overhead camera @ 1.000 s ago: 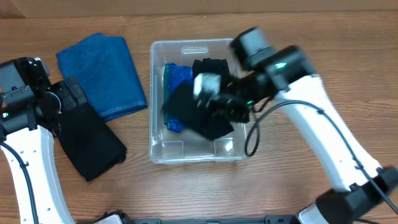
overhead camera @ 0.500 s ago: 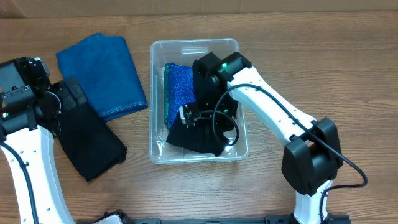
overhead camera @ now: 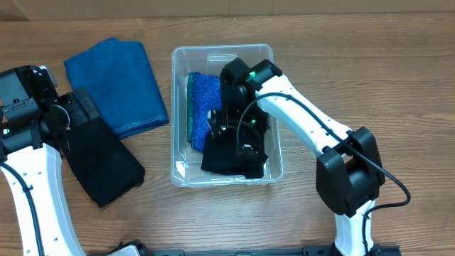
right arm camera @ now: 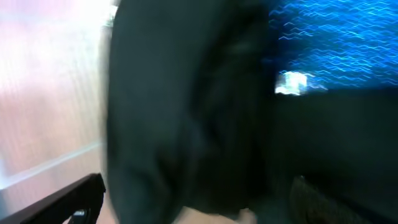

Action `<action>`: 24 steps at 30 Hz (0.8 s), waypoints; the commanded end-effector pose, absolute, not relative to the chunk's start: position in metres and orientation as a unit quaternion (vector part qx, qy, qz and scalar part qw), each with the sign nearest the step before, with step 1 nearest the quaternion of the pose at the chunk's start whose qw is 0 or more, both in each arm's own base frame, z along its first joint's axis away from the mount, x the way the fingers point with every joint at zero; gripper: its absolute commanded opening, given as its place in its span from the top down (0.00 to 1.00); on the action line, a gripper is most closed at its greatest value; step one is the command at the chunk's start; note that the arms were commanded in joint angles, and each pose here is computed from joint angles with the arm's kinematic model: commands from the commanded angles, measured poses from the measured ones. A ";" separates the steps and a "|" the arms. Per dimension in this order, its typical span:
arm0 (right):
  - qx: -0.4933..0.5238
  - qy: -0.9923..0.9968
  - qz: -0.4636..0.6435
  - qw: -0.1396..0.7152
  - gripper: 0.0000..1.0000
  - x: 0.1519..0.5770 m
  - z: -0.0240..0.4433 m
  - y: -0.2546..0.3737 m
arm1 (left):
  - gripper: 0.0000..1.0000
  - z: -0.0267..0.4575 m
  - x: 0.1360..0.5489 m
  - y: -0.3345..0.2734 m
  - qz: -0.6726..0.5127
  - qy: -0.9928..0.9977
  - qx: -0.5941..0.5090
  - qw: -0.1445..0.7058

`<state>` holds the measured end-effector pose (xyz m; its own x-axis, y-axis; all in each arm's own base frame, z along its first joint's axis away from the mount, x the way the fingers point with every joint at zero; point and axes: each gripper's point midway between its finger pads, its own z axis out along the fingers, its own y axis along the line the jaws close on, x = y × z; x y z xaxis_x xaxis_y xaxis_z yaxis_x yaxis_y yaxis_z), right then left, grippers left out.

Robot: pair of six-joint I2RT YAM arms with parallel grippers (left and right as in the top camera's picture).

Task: Pack container
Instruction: 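Lay the black piece in the bin's front half, retract right arm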

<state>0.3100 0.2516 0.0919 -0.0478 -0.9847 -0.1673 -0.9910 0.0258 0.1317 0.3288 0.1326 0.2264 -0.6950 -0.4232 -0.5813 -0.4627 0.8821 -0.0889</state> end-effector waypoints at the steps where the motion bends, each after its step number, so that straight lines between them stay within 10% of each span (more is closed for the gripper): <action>1: -0.607 0.777 0.016 0.168 0.00 0.360 0.188 0.243 | 0.00 0.234 0.333 0.133 0.028 0.916 -0.243 0.318; 10: -0.152 0.908 0.030 0.389 0.00 0.419 0.333 0.117 | 0.00 0.231 0.329 0.132 0.029 0.919 -0.245 0.308; 24: 0.132 0.945 0.088 0.285 0.00 0.401 0.278 -0.059 | 0.00 0.123 0.259 0.190 -0.061 0.874 -0.463 0.134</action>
<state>0.4010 -0.0641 0.2791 -0.8082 0.2571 -0.5299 0.1982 0.9659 0.1664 0.2662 0.1927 0.1718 -0.5328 -0.7698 -0.3515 -0.7887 0.6022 -0.1234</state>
